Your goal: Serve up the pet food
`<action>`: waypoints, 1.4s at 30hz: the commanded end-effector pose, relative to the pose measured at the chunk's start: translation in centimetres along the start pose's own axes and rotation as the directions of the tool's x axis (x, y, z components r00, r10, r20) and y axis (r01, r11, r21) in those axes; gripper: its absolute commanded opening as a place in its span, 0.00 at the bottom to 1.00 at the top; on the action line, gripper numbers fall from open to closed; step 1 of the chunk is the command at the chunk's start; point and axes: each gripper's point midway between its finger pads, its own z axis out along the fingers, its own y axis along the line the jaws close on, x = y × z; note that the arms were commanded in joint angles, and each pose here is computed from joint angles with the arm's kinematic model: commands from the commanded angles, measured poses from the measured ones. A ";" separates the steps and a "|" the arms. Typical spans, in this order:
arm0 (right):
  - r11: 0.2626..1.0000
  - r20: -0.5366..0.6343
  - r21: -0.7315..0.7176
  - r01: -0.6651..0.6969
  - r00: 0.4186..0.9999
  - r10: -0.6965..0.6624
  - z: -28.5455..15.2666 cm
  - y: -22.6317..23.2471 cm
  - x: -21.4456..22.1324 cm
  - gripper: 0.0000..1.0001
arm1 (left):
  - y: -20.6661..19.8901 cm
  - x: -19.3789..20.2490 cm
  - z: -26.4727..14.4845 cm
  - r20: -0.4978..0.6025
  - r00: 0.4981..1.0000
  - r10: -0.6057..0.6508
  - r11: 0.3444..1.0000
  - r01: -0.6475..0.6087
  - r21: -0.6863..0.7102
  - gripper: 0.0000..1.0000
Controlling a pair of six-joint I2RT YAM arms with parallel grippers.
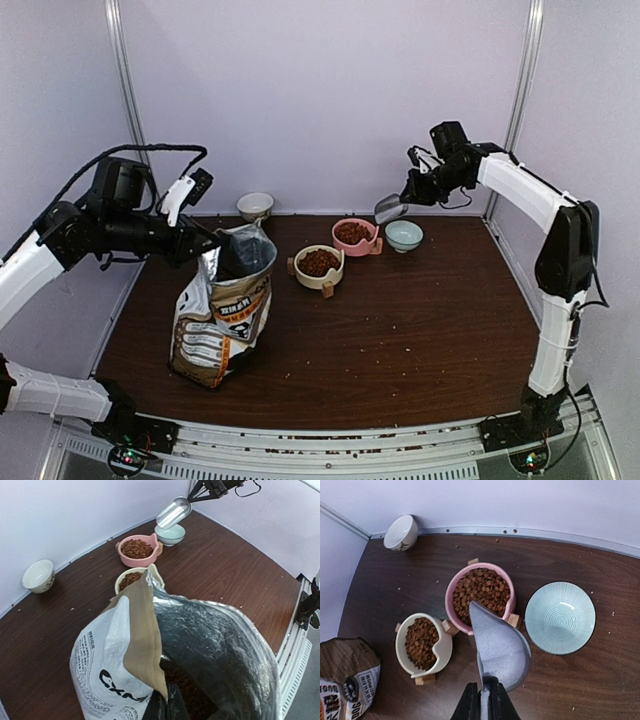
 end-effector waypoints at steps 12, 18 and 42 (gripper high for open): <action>0.812 -0.014 -0.566 0.139 0.984 -0.178 -19.2 17.1 14.3 0.00 | -12.9 -7.9 4.7 0.225 0.974 0.009 0.960 -0.071 0.272 0.00; 0.832 -0.056 -0.537 0.139 0.978 -0.199 -17.0 18.6 19.3 0.00 | -15.1 -7.3 5.7 0.200 0.980 0.003 0.953 -0.064 0.295 0.00; 0.617 -0.303 -0.760 -0.204 0.951 -0.059 -3.9 33.1 27.1 0.00 | -18.1 -2.5 9.9 0.129 0.986 -0.105 0.929 0.051 0.366 0.00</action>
